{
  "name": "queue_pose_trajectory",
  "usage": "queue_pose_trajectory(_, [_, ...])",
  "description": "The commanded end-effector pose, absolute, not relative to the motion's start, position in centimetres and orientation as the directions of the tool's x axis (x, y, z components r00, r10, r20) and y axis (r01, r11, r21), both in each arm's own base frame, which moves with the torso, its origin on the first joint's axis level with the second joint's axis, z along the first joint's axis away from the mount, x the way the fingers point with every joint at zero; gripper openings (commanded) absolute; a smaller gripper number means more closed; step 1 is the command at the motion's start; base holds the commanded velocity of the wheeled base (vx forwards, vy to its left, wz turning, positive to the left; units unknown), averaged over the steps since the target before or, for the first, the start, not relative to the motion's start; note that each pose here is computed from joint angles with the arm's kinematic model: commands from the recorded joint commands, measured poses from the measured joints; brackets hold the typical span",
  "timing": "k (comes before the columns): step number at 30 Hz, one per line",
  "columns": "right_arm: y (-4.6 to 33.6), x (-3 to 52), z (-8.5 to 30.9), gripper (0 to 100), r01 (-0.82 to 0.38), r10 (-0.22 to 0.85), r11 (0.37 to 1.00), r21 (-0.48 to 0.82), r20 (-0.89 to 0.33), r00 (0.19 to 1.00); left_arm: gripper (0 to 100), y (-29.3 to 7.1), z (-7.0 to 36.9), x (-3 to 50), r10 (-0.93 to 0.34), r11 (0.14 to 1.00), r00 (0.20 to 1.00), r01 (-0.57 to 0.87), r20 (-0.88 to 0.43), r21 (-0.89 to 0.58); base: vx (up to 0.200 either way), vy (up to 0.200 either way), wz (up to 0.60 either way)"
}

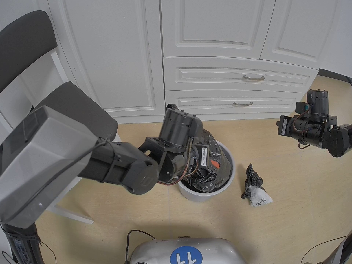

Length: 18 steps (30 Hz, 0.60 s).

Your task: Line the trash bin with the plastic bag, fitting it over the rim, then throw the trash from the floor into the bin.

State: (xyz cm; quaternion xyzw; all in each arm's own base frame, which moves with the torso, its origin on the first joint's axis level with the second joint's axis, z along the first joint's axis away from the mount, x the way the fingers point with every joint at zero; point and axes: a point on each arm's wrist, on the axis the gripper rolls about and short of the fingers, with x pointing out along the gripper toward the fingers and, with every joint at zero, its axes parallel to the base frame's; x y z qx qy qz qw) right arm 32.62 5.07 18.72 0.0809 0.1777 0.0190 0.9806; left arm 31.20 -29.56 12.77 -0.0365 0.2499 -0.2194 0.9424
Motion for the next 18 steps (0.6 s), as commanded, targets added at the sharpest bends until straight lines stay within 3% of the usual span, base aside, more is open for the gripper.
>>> queue_pose_trajectory(1, [3.4,31.8,18.3,0,0.025,0.02,0.993,0.118,-0.363,0.932,0,-32.1,10.0,33.2,-0.4,0.913,0.767,0.378,-0.502,-0.151,0.0,0.0,0.0])
queue_pose_trajectory(11, [3.1,31.6,18.1,0,0.032,0.011,0.994,0.109,-0.37,0.929,0,-34.7,4.8,34.6,-0.344,0.932,0.765,0.346,-0.544,-0.104,0.0,0.0,0.0])
queue_pose_trajectory(18, [3.4,31.7,17.5,0,0.024,0.019,0.994,0.106,-0.386,0.922,0,-36.1,2.9,36.1,-0.347,0.936,0.772,0.317,-0.533,-0.152,0.0,0.0,0.0])
